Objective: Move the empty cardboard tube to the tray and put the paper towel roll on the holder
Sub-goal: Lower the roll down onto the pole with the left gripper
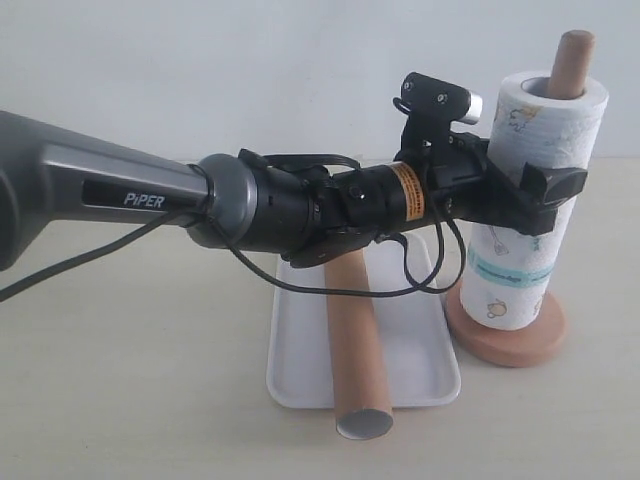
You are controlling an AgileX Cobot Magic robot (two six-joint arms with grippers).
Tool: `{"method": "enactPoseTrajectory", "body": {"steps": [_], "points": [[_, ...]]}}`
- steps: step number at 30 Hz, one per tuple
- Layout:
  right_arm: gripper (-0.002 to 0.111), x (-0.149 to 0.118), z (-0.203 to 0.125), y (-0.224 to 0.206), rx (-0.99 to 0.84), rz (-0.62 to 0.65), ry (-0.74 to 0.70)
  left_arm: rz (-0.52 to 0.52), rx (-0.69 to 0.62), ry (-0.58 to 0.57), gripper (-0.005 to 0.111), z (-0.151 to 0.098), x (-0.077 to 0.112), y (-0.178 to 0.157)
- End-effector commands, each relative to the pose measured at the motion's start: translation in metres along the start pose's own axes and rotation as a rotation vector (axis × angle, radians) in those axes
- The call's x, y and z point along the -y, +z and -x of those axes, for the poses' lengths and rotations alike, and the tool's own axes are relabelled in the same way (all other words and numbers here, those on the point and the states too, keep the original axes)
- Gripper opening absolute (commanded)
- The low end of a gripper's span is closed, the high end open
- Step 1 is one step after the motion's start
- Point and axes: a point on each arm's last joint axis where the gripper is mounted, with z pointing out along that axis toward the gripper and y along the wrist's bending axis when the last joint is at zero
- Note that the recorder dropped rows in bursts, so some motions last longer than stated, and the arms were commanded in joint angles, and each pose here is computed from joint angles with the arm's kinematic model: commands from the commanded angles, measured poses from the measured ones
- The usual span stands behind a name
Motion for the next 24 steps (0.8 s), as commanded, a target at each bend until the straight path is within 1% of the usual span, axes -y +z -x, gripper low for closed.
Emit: {"method": "enactPoseTrajectory", "body": {"steps": [1, 4, 8, 10, 14, 17, 21, 24], "points": [[0.0, 0.0, 0.001, 0.0, 0.009, -0.004, 0.002, -0.021, 0.045, -0.003, 0.076, 0.009, 0.002, 0.0], [0.0, 0.0, 0.001, 0.0, 0.009, -0.004, 0.002, -0.033, 0.061, -0.008, 0.086, 0.011, 0.003, 0.0], [0.0, 0.0, 0.001, 0.0, 0.009, -0.004, 0.002, -0.034, 0.063, -0.008, 0.094, 0.011, 0.003, 0.0], [0.0, 0.0, 0.001, 0.0, 0.009, -0.004, 0.002, -0.047, 0.074, -0.004, 0.096, 0.012, 0.004, -0.001], [0.0, 0.0, 0.001, 0.0, 0.009, -0.004, 0.002, -0.104, 0.154, -0.001, 0.097, 0.021, 0.01, -0.002], [0.0, 0.0, 0.001, 0.0, 0.009, -0.004, 0.002, -0.107, 0.182, 0.012, 0.097, 0.038, 0.014, -0.006], [0.0, 0.0, 0.001, 0.0, 0.009, -0.004, 0.002, -0.053, 0.165, 0.043, 0.097, 0.063, 0.014, -0.014], [0.0, 0.0, 0.001, 0.0, 0.009, -0.004, 0.002, -0.028, 0.179, 0.085, 0.097, 0.089, 0.02, -0.023]]}}
